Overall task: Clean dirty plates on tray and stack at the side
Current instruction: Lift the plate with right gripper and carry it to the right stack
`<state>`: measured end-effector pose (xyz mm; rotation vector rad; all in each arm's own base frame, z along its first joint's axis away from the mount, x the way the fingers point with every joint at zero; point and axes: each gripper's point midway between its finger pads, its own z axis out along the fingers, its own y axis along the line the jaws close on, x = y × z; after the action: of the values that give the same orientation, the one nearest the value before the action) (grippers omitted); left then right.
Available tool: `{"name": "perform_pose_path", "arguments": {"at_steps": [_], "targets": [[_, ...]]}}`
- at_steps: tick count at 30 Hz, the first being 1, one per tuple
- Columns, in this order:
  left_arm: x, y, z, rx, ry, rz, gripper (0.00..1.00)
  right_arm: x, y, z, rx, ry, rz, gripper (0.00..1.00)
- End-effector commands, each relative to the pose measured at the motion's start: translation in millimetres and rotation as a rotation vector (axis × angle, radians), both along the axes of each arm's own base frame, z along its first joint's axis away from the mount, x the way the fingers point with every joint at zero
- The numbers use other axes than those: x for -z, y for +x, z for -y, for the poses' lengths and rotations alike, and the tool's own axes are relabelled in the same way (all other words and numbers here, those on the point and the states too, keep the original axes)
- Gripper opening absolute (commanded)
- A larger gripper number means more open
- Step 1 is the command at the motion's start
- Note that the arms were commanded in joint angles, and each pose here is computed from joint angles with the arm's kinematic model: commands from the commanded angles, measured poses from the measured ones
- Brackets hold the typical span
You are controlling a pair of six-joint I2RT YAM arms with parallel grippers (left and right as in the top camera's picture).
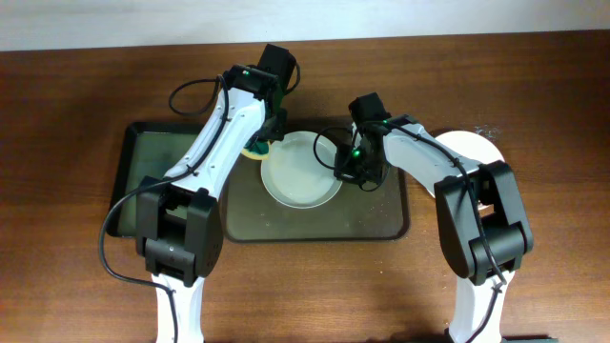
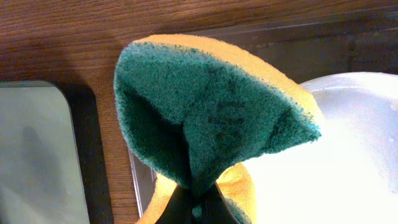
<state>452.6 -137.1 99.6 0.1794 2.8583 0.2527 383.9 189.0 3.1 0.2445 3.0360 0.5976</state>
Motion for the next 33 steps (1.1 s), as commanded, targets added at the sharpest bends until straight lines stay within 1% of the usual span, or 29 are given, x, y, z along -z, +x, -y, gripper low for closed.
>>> {"name": "perform_pose_path", "arguments": {"at_steps": [1, 3, 7, 9, 13, 15, 17, 20, 22, 26, 30, 33], "targets": [[-5.9, 6.2, -4.0, -0.015, 0.006, 0.024, 0.00, -2.5, -12.4, 6.0, -0.044, -0.048, -0.010, 0.04], [-5.5, 5.8, -2.5, -0.013, -0.002, 0.021, 0.00, -20.9, -11.1, 10.9, -0.055, -0.070, 0.033, 0.04], [-2.5, 3.4, 6.7, -0.006, -0.084, -0.007, 0.00, -68.6, -8.8, 41.1, -0.016, -0.216, 0.150, 0.04], [-2.0, 4.4, 7.1, -0.008, -0.113, -0.013, 0.00, -93.6, -11.7, 64.2, 0.015, -0.321, 0.206, 0.04], [-1.2, 5.2, 7.5, -0.012, -0.174, -0.031, 0.00, -129.7, -16.5, 90.7, 0.054, -0.459, 0.299, 0.04], [-1.1, 5.0, 11.5, -0.008, -0.214, -0.040, 0.00, -154.0, -18.2, 100.6, 0.086, -0.565, 0.385, 0.04], [-1.2, 3.6, 17.7, 0.000, -0.248, -0.050, 0.00, -176.2, -20.7, 107.1, 0.093, -0.707, 0.477, 0.04], [-1.2, 2.1, 21.3, 0.005, -0.268, -0.059, 0.00, -198.8, -24.9, 105.1, 0.086, -0.898, 0.589, 0.04], [-1.2, 2.0, 21.5, 0.006, -0.270, -0.060, 0.00, -211.0, -28.4, 100.3, 0.100, -0.977, 0.654, 0.04], [-1.2, 2.1, 21.5, 0.005, -0.270, -0.059, 0.00, -230.8, -34.0, 87.9, 0.131, -1.053, 0.766, 0.04], [-1.2, 2.2, 21.4, 0.005, -0.269, -0.058, 0.00, -232.7, -36.8, 82.8, 0.114, -1.063, 0.781, 0.04], [-1.3, 2.6, 21.6, 0.005, -0.270, -0.057, 0.00, -242.3, -37.6, 90.9, 0.126, -1.131, 0.805, 0.04]]}}
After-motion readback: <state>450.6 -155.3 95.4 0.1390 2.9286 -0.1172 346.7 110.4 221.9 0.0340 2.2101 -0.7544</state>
